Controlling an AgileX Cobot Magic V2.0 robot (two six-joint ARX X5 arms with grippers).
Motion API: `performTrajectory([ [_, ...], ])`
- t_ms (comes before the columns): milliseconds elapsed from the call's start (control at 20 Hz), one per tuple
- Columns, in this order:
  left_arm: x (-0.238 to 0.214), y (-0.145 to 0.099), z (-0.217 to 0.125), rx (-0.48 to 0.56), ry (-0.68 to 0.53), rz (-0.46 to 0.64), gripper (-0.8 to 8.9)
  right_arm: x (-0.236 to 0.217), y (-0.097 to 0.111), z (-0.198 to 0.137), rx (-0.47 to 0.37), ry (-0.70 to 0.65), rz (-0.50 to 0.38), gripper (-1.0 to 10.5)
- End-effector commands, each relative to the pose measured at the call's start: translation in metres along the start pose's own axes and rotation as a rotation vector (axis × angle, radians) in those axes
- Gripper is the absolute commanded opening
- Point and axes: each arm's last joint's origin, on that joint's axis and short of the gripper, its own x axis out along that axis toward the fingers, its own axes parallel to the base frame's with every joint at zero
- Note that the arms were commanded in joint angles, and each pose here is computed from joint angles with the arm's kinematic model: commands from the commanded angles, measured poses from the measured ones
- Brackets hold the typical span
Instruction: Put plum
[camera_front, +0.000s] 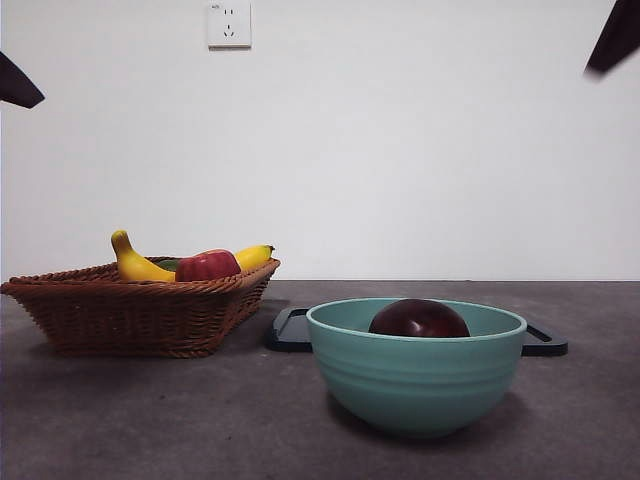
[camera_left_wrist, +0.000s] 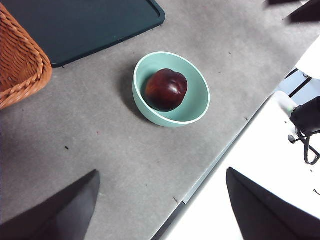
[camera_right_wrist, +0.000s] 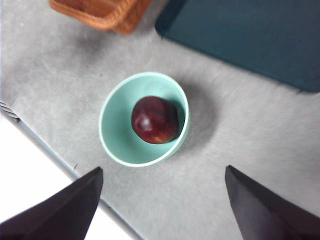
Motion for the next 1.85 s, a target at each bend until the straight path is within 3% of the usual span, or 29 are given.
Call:
performTrajectory([
  [50,-0.001,-0.001,0.003,0.011,-0.013,-0.007,4.03,0.021,-0.004,-0.001,0.054,-0.001,0.024,3.9],
  [700,0.0,-0.001,0.003,0.011,-0.012,-0.006,4.03,0.122,-0.013,0.005,-0.02,0.098,-0.141,2.5],
  [950,0.0,-0.001,0.003,0.012,-0.012,-0.006,4.03,0.14,-0.01,0.004,-0.045,0.115,-0.132,1.3],
  [1150,0.0,-0.001,0.003,0.012,-0.012,-0.006,4.03,0.144,-0.01,0.004,-0.051,0.117,-0.127,0.1],
  [1500,0.0,-0.001,0.003,0.011,-0.012,-0.006,4.03,0.141,-0.007,0.01,-0.017,0.081,-0.114,0.1],
  [1650,0.0,-0.001,0.003,0.011,-0.012,-0.006,4.03,0.133,0.0,0.028,-0.011,0.035,-0.107,0.1],
  [1850,0.0,-0.001,0.003,0.011,-0.011,-0.006,4.03,0.118,0.004,0.061,-0.018,-0.04,-0.166,0.1],
])
